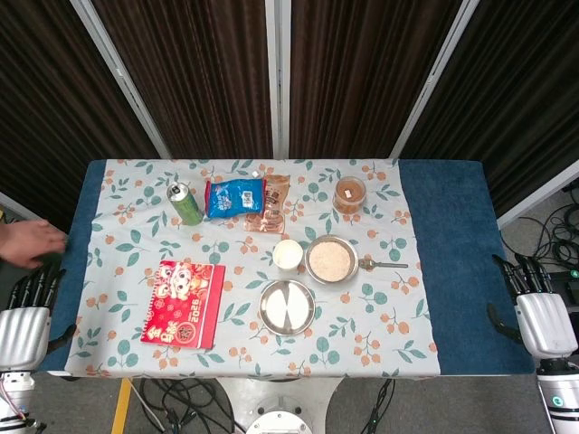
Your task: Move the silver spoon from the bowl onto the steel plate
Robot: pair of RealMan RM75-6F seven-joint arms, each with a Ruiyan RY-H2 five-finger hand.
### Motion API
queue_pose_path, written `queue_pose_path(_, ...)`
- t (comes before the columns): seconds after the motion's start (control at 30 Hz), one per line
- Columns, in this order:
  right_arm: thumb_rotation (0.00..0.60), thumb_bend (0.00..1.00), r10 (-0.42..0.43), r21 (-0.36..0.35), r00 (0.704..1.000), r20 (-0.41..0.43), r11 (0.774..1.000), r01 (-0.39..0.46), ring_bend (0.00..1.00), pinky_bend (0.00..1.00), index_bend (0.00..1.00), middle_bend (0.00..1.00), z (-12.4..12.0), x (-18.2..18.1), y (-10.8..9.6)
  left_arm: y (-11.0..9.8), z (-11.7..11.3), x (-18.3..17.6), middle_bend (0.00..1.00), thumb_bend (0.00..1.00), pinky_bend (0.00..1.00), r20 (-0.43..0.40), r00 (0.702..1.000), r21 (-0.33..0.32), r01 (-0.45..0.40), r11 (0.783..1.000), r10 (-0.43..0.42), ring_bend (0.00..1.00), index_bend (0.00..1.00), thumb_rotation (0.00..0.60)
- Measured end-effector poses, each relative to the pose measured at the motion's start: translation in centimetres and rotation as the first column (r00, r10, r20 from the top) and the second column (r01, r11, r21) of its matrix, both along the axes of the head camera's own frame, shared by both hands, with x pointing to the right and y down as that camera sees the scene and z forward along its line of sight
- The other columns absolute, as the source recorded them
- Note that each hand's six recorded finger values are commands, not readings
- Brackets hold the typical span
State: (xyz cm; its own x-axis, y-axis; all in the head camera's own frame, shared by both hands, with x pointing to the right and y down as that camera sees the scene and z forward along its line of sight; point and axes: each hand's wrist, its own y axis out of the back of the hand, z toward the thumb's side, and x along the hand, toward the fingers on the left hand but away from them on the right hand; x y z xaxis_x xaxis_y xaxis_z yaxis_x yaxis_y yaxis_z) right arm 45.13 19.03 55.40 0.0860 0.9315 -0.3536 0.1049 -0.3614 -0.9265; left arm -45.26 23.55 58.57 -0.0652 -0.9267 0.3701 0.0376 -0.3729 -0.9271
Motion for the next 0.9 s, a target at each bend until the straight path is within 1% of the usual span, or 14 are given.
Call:
queue_pose_path(0.33,0.600,0.32,-0.004,-0.014,1.000,0.002,1.000,0.004,0.00,0.00,0.00,0.17,0.1,-0.2,-0.1,0.0,0.2,0.1,0.10,0.24,0.11,-0.005,1.000,-0.006,-0.002,1.000,0.002,0.05,0.13,0.600)
queue_pose_path(0.4,0.600,0.28,-0.007,-0.027,1.000,0.008,1.000,0.008,0.00,0.00,0.00,0.18,0.4,-0.5,-0.5,-0.1,0.3,0.2,0.10,0.24,0.11,-0.007,1.000,-0.004,-0.004,1.000,0.004,0.05,0.13,0.600)
queue_pose_path(0.43,0.600,0.23,-0.008,-0.036,1.000,0.009,0.999,0.008,0.00,0.00,0.00,0.19,0.6,-0.5,-0.7,-0.1,0.3,0.2,0.10,0.24,0.11,-0.008,1.000,-0.002,-0.005,1.000,0.005,0.05,0.13,0.600)
queue_pose_path(0.47,0.600,0.20,-0.010,-0.051,1.000,0.008,0.999,0.010,0.00,0.00,0.01,0.20,1.0,-0.7,-1.0,-0.1,0.3,0.2,0.10,0.24,0.11,-0.009,1.000,0.000,-0.006,1.000,0.006,0.05,0.13,0.600)
queue_pose_path(0.53,0.600,0.15,-0.017,-0.078,1.000,0.004,0.997,0.017,0.00,0.00,0.06,0.23,1.7,-1.0,-1.7,0.0,0.4,0.2,0.10,0.24,0.11,-0.010,1.000,-0.004,-0.004,1.000,0.004,0.05,0.13,0.600)
queue_pose_path(0.63,0.600,0.14,-0.047,-0.125,0.999,-0.011,0.991,0.045,0.00,0.00,0.18,0.28,3.4,-2.2,-3.4,0.1,0.3,0.1,0.10,0.24,0.11,-0.007,1.000,-0.004,-0.001,1.000,0.001,0.05,0.13,0.600)
queue_pose_path(0.73,0.600,0.19,-0.096,-0.170,0.995,-0.028,0.981,0.090,0.00,0.01,0.27,0.31,5.6,-4.1,-5.6,0.1,0.2,0.1,0.10,0.24,0.11,-0.006,1.000,-0.001,0.001,1.000,-0.001,0.05,0.13,0.600)
queue_pose_path(0.77,0.600,0.22,-0.117,-0.188,0.993,-0.033,0.976,0.109,0.01,0.01,0.30,0.32,6.7,-5.1,-6.4,0.1,0.2,0.1,0.10,0.24,0.11,-0.004,1.000,-0.002,0.002,1.000,-0.002,0.05,0.13,0.600)
queue_pose_path(0.9,0.600,0.25,-0.173,-0.231,0.984,-0.046,0.960,0.158,0.03,0.01,0.38,0.35,10.4,-8.2,-8.5,0.2,0.1,-0.1,0.10,0.24,0.11,0.001,1.000,-0.007,0.008,1.000,-0.008,0.05,0.13,0.600)
